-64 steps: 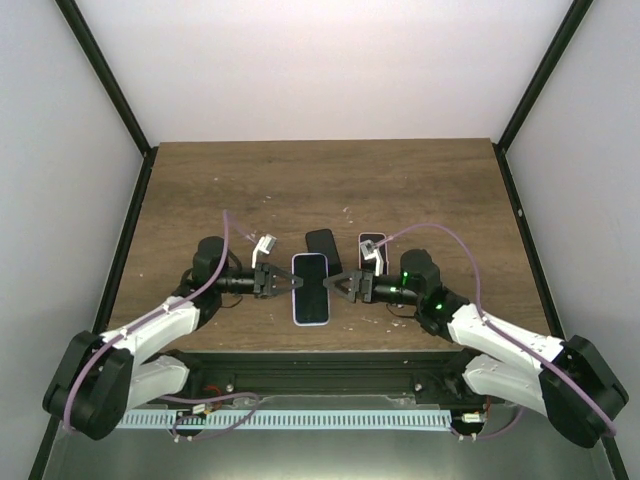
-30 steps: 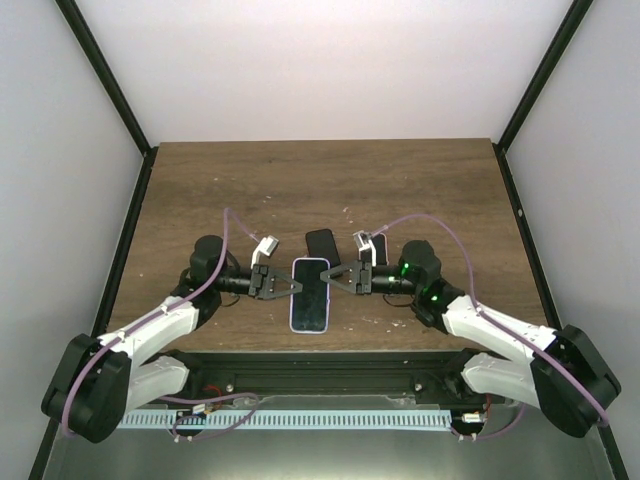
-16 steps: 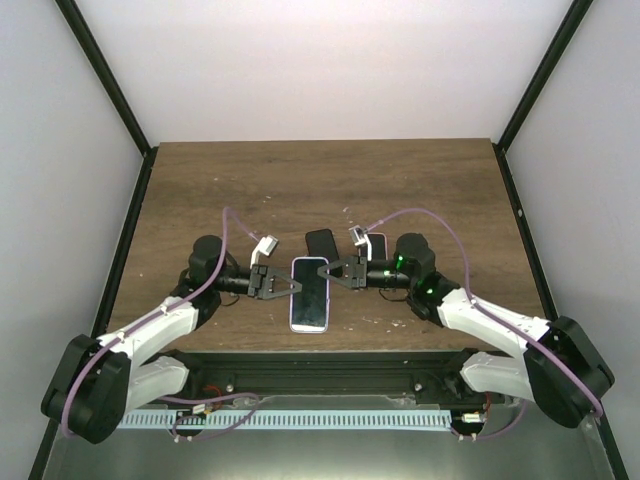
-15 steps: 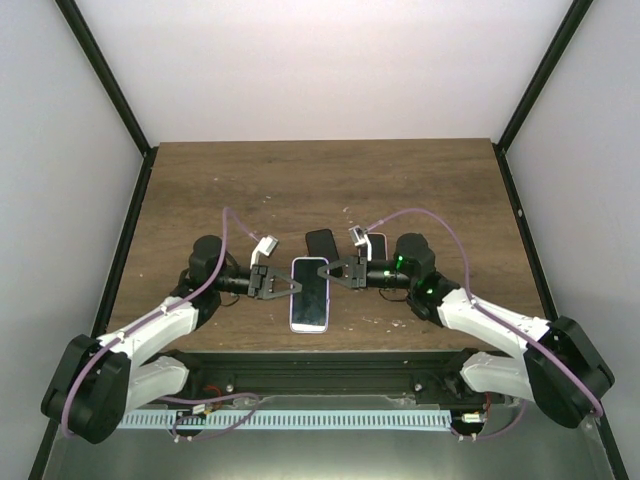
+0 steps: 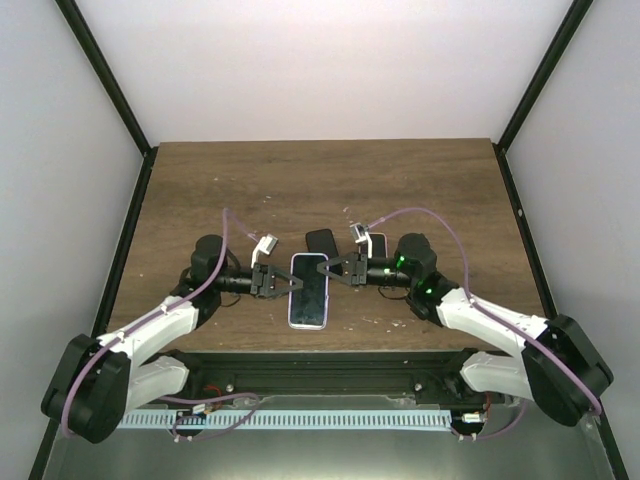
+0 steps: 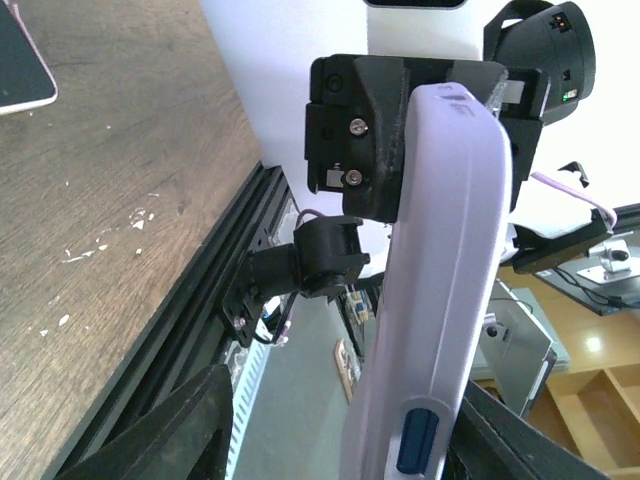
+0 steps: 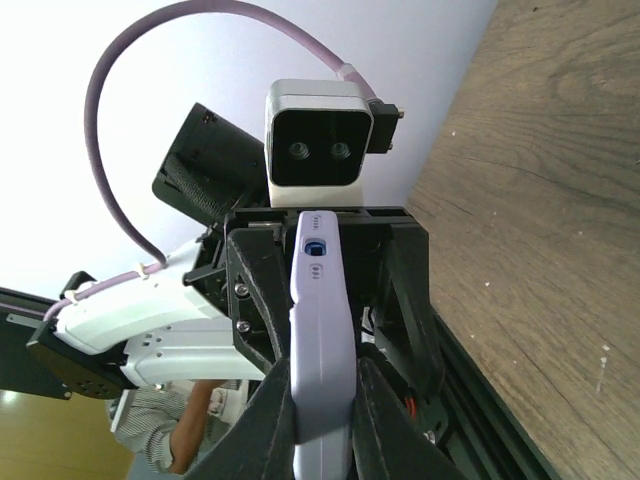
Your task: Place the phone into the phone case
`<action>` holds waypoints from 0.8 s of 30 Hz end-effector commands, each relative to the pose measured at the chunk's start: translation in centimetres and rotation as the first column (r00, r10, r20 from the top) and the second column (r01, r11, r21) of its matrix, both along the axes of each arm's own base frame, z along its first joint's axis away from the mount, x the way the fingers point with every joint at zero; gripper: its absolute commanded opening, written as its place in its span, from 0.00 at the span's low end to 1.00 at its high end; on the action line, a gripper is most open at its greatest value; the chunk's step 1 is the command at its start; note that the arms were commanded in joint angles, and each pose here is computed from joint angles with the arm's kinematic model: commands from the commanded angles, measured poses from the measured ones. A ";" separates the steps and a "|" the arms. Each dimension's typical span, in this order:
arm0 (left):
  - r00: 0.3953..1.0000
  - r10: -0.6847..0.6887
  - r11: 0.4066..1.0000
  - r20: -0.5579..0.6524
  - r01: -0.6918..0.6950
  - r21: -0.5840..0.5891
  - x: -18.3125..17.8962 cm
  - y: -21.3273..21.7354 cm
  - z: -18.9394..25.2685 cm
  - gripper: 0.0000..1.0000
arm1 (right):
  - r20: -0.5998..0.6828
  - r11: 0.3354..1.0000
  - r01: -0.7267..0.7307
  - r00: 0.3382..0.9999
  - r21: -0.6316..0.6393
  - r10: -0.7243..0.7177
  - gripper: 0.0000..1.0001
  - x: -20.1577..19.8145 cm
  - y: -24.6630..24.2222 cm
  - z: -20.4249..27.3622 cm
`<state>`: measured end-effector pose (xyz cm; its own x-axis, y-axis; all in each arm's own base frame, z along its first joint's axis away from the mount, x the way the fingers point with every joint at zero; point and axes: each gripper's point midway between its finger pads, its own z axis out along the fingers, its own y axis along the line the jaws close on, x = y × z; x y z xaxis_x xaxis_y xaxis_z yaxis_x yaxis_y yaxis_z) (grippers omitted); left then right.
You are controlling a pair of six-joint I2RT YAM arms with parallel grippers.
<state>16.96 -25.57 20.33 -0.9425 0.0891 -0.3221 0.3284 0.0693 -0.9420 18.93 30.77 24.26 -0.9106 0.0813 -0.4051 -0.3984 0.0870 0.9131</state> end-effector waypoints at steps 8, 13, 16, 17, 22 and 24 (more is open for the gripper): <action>1.000 -0.008 0.999 -0.014 0.007 -0.047 -0.4 0.0 0.1 0.33 | 0.072 0.993 0.016 0.997 0.119 -0.025 0.01 1.4 0.8 4.3; 1.000 0.001 0.999 -0.006 -0.001 -0.049 -0.2 -0.1 0.2 0.16 | 0.062 0.995 0.003 0.998 0.104 -0.009 0.11 1.3 1.0 3.7; 1.000 0.020 0.998 0.010 -0.020 -0.055 0.3 -0.2 0.7 0.11 | 0.053 0.998 -0.029 0.998 0.061 0.026 0.30 0.5 0.9 2.6; 0.999 0.028 0.998 0.019 -0.027 -0.059 0.5 -0.2 1.0 0.10 | 0.045 0.999 -0.038 0.998 0.036 0.036 0.38 0.2 0.9 2.0; 0.995 0.073 0.994 0.068 -0.067 -0.086 1.9 -0.5 3.2 0.08 | -0.019 0.998 -0.051 0.999 -0.045 0.050 0.69 -1.5 -0.4 -1.0; 0.991 0.092 0.992 0.094 -0.084 -0.089 2.5 -0.6 3.9 0.08 | -0.038 0.998 -0.046 0.998 -0.052 0.045 0.76 -2.2 -0.9 -1.7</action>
<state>17.92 -25.82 20.82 -0.9550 0.0313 -0.2949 0.2962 0.0491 -0.9539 18.43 30.62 23.50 -0.9204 0.0539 -0.3873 -0.3804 0.1054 0.9188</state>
